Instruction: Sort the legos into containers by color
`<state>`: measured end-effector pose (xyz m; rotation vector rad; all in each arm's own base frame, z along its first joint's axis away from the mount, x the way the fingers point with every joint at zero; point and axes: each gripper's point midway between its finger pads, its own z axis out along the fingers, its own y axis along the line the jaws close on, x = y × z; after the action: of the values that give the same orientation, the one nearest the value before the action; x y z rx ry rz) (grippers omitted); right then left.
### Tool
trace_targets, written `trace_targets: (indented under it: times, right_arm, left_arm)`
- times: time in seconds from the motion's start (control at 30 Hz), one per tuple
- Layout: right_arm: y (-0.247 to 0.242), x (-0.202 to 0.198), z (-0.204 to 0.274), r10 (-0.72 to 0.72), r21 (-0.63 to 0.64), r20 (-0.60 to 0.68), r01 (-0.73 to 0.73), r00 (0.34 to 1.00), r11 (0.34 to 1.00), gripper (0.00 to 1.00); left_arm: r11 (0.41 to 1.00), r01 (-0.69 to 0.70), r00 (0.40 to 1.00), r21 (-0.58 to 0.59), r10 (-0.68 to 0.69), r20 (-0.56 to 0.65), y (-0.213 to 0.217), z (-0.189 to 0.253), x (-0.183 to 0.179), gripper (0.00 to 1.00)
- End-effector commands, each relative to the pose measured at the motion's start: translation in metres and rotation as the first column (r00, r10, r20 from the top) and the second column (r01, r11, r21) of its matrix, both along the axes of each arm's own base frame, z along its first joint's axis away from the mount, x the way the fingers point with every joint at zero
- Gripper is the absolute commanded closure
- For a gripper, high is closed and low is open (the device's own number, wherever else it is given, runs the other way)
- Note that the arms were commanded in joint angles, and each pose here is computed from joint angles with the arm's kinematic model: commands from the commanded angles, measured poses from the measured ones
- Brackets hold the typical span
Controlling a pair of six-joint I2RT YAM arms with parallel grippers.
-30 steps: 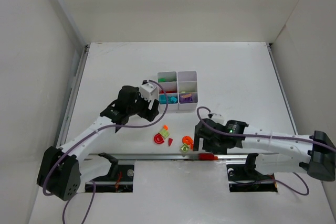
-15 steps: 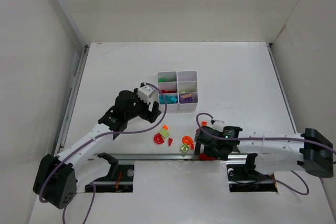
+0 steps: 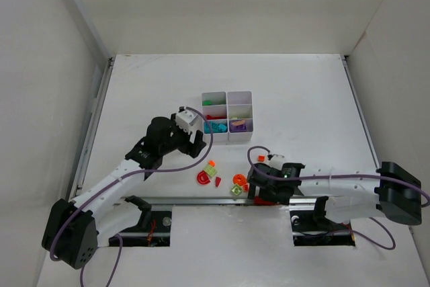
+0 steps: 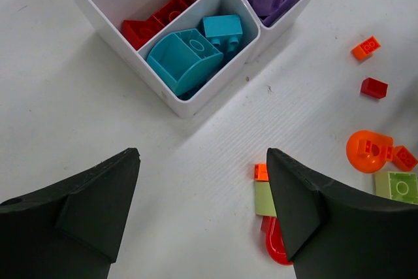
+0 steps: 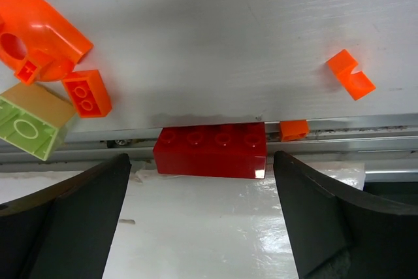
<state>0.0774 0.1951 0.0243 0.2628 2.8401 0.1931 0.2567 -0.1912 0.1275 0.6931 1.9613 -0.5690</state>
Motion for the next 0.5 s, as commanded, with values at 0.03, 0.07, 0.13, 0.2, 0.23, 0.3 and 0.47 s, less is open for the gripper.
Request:
trace_targets:
  times: [0.03, 0.07, 0.13, 0.2, 0.23, 0.3, 0.47]
  right_arm:
    - [0.000, 0.006, 0.000, -0.010, -0.012, 0.028, 0.010, 1.000, 1.000, 0.06]
    - [0.002, 0.006, 0.000, -0.010, -0.015, 0.027, 0.010, 1.000, 1.000, 0.06]
    - [0.003, 0.007, -0.006, 0.006, -0.047, 0.018, -0.005, 1.000, 0.999, 0.08]
    - [0.006, 0.008, -0.007, 0.016, -0.052, 0.018, -0.015, 1.000, 0.999, 0.12]
    - [0.005, 0.008, -0.009, 0.016, -0.063, 0.013, -0.015, 1.000, 0.998, 0.17]
    - [0.008, 0.009, -0.007, 0.016, -0.055, 0.017, -0.015, 1.000, 0.998, 0.24]
    - [0.006, 0.016, 0.012, -0.004, -0.036, 0.065, 0.006, 0.998, 0.999, 0.64]
  left_arm:
    - [0.999, 0.008, 0.999, -0.038, -0.006, 0.033, -0.004, 0.011, 0.000, 0.24]
    - [0.999, 0.008, 0.999, -0.038, -0.006, 0.033, -0.004, 0.011, 0.000, 0.24]
    - [0.999, 0.008, 0.999, -0.038, -0.006, 0.033, -0.004, 0.011, 0.000, 0.24]
    - [0.999, 0.004, 1.000, -0.044, -0.003, 0.027, -0.004, 0.011, 0.000, 0.24]
    - [0.999, 0.004, 1.000, -0.044, -0.003, 0.027, -0.004, 0.011, 0.000, 0.24]
    - [0.999, 0.004, 1.000, -0.044, -0.003, 0.027, -0.004, 0.011, 0.000, 0.24]
    - [0.999, 0.004, 1.000, -0.044, -0.003, 0.027, -0.004, 0.011, 0.000, 0.24]
